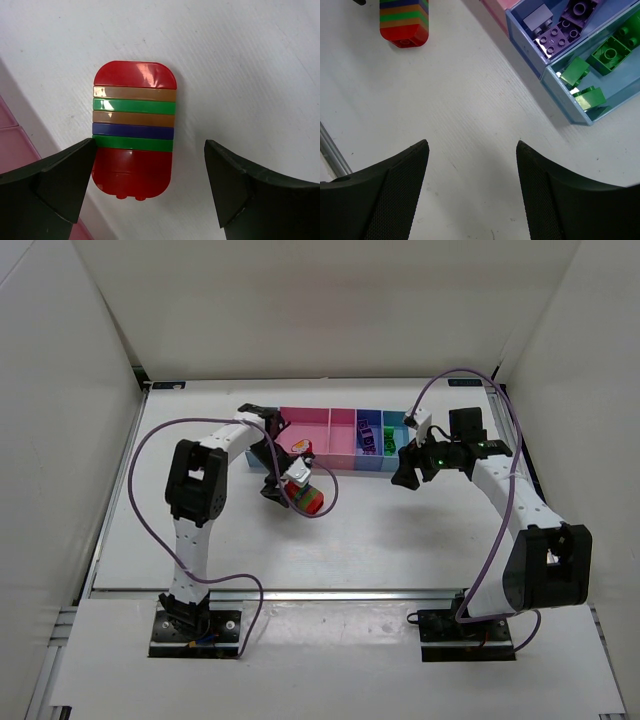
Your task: Sort the legos into containers by color
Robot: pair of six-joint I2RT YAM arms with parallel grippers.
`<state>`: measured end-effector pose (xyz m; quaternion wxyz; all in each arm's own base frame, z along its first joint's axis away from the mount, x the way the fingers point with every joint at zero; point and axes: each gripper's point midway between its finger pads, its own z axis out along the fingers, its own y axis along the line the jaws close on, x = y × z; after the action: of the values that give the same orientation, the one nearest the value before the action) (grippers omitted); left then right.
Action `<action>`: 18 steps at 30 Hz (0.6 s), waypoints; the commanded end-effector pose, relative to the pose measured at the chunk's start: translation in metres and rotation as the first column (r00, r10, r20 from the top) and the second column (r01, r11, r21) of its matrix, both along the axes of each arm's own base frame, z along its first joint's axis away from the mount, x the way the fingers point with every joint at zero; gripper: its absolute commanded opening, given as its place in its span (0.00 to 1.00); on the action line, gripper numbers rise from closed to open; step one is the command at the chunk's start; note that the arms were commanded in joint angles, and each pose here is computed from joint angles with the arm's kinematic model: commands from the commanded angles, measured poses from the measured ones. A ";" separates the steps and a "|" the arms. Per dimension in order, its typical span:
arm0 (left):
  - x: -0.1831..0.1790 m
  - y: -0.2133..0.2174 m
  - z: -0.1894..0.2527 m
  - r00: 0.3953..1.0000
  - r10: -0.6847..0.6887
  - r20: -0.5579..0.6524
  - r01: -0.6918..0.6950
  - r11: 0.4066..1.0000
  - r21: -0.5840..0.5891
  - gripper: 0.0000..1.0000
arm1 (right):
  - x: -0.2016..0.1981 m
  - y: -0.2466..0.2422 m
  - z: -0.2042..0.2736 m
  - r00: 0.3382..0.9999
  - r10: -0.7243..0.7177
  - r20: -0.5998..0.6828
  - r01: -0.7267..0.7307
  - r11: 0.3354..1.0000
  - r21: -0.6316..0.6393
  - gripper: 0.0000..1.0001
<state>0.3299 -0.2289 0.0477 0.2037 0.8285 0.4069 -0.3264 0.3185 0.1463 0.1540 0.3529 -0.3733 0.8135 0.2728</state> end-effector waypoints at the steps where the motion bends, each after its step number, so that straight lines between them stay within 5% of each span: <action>1: -0.006 -0.001 0.007 0.998 0.016 -0.053 -0.015 1.000 0.016 0.99 | 0.002 0.002 -0.003 1.000 0.004 -0.002 -0.004 1.000 0.024 0.74; 18: 0.016 -0.001 -0.002 0.998 0.069 -0.014 -0.068 0.996 0.050 0.99 | 0.000 0.003 -0.006 1.000 0.012 -0.013 -0.012 1.000 0.027 0.74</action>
<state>0.3412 -0.2271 0.0317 0.1791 0.8181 0.4395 -0.3249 0.3168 0.1486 0.1467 0.3457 -0.3703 0.8144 0.2831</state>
